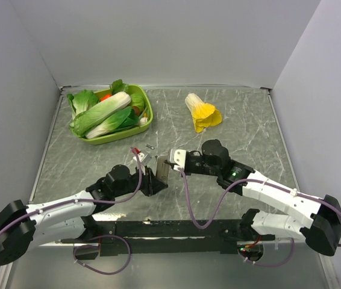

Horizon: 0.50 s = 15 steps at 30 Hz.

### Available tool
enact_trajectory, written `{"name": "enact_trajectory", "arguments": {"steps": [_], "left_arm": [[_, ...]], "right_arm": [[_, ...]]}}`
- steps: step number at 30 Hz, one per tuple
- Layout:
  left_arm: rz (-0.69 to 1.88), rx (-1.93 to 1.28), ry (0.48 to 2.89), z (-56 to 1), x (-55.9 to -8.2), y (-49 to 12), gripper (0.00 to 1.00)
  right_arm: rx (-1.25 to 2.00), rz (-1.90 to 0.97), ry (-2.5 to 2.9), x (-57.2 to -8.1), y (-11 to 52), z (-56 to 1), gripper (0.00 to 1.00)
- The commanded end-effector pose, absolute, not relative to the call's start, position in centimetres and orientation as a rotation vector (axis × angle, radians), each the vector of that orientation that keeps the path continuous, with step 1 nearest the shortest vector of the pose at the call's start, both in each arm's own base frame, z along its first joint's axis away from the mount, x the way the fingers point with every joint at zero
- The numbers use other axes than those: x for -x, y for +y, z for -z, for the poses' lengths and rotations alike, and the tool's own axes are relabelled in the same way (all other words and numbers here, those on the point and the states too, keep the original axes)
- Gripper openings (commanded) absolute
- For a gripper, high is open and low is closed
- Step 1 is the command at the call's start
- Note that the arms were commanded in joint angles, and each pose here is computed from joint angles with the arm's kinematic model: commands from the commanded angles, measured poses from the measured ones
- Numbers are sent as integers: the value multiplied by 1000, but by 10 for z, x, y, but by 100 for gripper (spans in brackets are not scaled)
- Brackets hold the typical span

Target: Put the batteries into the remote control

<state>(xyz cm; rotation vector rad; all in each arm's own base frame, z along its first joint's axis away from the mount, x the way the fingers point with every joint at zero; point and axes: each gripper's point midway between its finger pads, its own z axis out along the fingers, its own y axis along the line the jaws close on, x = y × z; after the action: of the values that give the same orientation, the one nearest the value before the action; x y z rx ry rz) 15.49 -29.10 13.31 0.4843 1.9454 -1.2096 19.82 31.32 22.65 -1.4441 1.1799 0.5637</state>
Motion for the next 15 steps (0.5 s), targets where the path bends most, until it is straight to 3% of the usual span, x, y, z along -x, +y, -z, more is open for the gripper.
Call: {"name": "enact_trajectory", "arguments": {"steps": [1, 15], "left_arm": [[1212, -471, 1875, -158, -168, -303, 1], [1073, -378, 2106, -109, -187, -306, 1]], "right_arm": [[1383, -606, 1228, -204, 310, -226, 0], [1098, -601, 1571, -228, 275, -185, 0]]}}
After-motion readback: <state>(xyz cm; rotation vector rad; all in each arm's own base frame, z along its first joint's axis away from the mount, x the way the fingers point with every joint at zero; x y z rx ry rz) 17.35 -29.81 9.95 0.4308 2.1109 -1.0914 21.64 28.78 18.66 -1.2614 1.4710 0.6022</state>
